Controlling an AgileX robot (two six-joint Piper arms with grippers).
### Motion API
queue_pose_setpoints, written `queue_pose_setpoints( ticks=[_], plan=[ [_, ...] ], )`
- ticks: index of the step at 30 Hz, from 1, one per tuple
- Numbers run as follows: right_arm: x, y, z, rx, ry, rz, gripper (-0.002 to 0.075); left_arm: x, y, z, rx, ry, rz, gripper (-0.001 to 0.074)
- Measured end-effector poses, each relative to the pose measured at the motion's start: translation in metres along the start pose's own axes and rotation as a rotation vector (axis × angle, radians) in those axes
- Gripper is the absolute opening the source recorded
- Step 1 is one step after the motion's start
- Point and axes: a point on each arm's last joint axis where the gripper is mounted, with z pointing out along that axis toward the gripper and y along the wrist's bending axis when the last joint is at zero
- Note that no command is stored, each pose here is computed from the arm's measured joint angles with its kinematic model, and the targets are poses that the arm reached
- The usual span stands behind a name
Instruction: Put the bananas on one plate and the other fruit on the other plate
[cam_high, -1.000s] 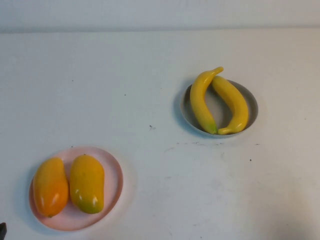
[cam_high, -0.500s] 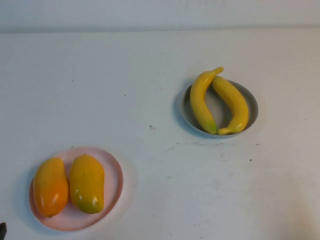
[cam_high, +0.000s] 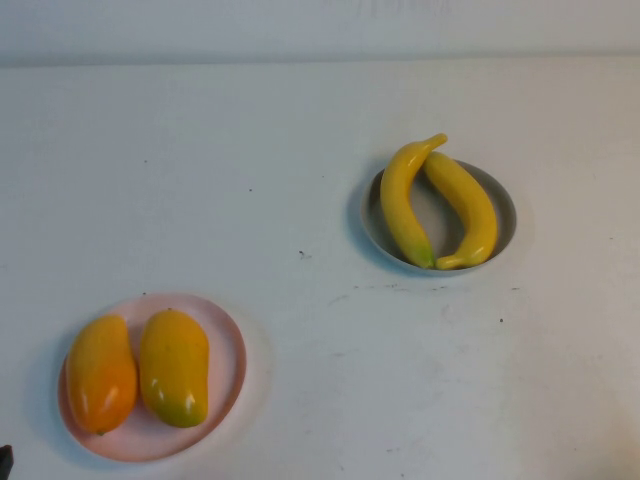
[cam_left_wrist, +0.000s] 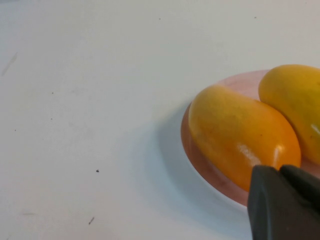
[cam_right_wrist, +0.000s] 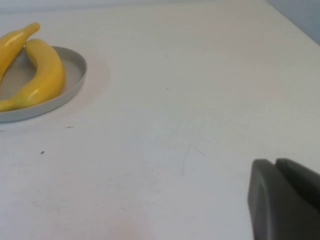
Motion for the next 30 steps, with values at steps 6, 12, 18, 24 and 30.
queue_pose_setpoints(
  ticks=[6, 12, 18, 24, 30],
  plan=[
    [0.0008, 0.0, -0.0003, 0.0, 0.007, 0.0, -0.0015, 0.0, 0.0, 0.0, 0.0, 0.0, 0.0, -0.0004],
    [0.0009, 0.0001, -0.0003, -0.001, 0.007, 0.004, -0.0015, 0.0, 0.0, 0.0, 0.0, 0.0, 0.0, -0.0004],
    [0.0009, 0.0001, -0.0003, -0.001, 0.007, 0.004, -0.0015, 0.0, 0.0, 0.0, 0.0, 0.0, 0.0, -0.0004],
    [0.0009, 0.0001, -0.0003, -0.001, 0.007, 0.004, -0.0015, 0.0, 0.0, 0.0, 0.0, 0.0, 0.0, -0.0004],
    [0.001, 0.0001, -0.0003, -0.001, 0.009, 0.004, -0.0015, 0.0, 0.0, 0.0, 0.0, 0.0, 0.0, -0.0004]
  ],
)
